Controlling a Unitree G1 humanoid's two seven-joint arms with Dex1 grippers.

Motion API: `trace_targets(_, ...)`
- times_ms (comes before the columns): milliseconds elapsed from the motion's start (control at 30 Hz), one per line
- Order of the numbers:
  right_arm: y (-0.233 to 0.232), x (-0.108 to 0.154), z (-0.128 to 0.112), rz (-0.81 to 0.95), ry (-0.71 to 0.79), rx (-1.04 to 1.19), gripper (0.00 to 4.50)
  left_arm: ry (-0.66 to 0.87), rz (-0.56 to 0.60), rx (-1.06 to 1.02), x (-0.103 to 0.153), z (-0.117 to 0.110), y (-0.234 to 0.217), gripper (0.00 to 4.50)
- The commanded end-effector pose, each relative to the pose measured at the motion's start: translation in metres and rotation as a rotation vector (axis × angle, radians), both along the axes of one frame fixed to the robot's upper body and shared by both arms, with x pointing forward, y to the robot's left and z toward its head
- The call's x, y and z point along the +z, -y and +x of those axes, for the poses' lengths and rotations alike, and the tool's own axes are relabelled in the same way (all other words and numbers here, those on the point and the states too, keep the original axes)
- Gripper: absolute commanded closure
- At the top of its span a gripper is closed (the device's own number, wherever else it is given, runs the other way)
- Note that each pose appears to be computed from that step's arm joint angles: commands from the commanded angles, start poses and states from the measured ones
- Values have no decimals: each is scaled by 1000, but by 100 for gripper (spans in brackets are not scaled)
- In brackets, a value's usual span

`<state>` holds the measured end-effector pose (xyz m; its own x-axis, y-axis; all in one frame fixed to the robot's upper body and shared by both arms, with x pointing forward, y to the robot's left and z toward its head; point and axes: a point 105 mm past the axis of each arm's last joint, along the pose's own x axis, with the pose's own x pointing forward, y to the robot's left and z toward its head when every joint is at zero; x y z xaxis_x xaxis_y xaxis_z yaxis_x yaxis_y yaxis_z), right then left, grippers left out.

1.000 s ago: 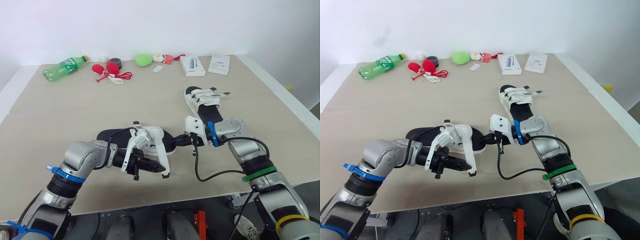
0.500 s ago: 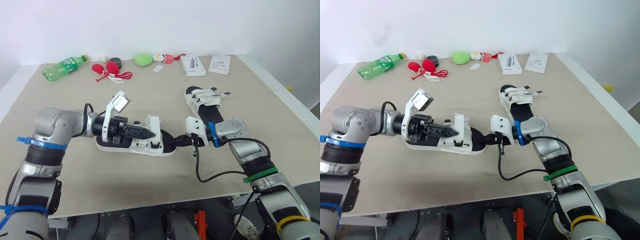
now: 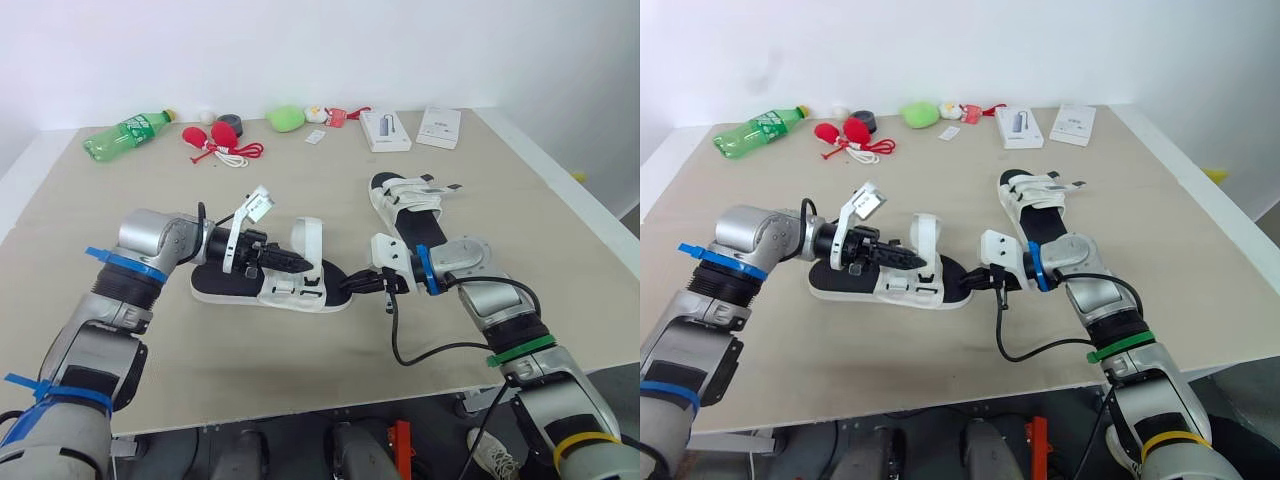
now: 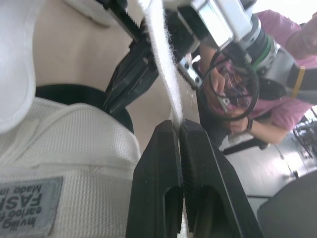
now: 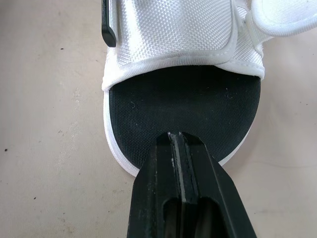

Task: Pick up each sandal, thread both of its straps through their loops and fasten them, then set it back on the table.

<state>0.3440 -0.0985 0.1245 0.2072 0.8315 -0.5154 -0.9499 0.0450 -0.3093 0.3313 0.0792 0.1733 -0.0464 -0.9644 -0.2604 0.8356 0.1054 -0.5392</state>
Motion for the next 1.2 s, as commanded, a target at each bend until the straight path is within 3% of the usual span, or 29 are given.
trace_targets(33, 10, -4, 1, -15, -6, -40, 450, 17, -13, -49, 12, -2, 3, 435)
trace_targets(467, 10, -6, 1, -21, -12, -42, 450, 2, 59, -57, -3, -3, 3, 435)
trace_targets(1000, 11, -6, 1, -26, -13, -45, 450, 70, 169, -6, -27, 16, 7, 435)
trace_targets(1200, 12, -6, 1, -29, -14, -46, 450, 91, 164, -65, -28, 9, 3, 435)
